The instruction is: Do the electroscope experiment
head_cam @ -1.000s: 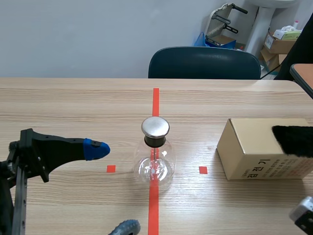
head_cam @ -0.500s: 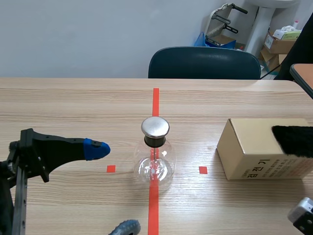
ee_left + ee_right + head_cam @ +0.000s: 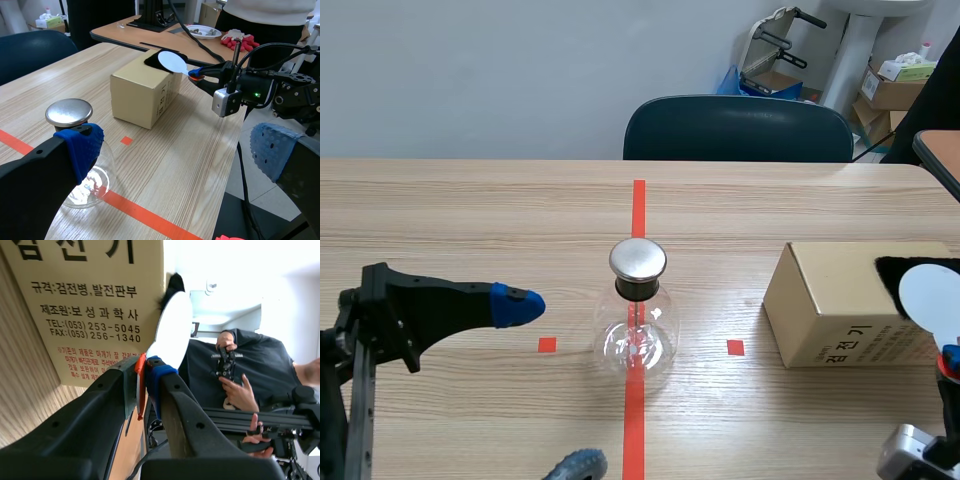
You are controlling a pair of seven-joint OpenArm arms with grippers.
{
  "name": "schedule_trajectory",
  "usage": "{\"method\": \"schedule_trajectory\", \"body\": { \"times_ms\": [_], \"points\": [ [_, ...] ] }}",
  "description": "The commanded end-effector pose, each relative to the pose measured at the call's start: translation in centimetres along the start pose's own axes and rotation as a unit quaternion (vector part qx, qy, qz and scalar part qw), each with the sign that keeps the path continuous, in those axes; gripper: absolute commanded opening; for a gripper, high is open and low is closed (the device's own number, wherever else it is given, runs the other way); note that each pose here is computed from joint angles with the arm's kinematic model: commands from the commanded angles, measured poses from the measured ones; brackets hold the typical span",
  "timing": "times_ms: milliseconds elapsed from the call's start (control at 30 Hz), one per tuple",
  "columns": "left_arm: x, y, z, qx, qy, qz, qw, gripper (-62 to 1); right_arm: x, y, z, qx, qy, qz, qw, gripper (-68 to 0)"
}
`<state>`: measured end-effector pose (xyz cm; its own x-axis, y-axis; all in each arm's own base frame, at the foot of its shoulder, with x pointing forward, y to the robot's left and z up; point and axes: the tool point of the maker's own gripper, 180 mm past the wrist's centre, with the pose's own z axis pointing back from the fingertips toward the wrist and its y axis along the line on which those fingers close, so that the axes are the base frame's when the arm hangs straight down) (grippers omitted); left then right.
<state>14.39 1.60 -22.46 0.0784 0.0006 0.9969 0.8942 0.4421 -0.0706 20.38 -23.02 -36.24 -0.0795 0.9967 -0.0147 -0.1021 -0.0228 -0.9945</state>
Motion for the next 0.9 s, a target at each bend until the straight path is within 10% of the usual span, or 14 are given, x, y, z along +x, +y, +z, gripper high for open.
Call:
{"method": "schedule_trajectory", "body": {
  "times_ms": [0,267,500,867],
  "points": [
    [1.2,-0.4,-0.4,-0.003,-0.022,0.004,0.9997,1.4,-0.3,-1.2,-0.2,-0.023,0.001,0.022,0.9995,-66.5],
    [1.4,0.0,-0.4,0.004,-0.026,-0.003,0.9996,1.4,-0.7,-1.4,-0.2,-0.027,0.010,0.020,0.9994,-66.5],
    [1.4,0.0,-0.4,0.004,-0.027,-0.004,0.9996,-27.0,-2.0,-4.8,-1.3,-0.072,0.037,0.043,0.9958,-66.5],
    [1.5,1.8,-0.8,0.020,-0.022,-0.040,0.9987,-39.3,-0.4,-12.0,-4.2,-0.165,0.048,0.030,0.9847,-66.5]
  ]
}}
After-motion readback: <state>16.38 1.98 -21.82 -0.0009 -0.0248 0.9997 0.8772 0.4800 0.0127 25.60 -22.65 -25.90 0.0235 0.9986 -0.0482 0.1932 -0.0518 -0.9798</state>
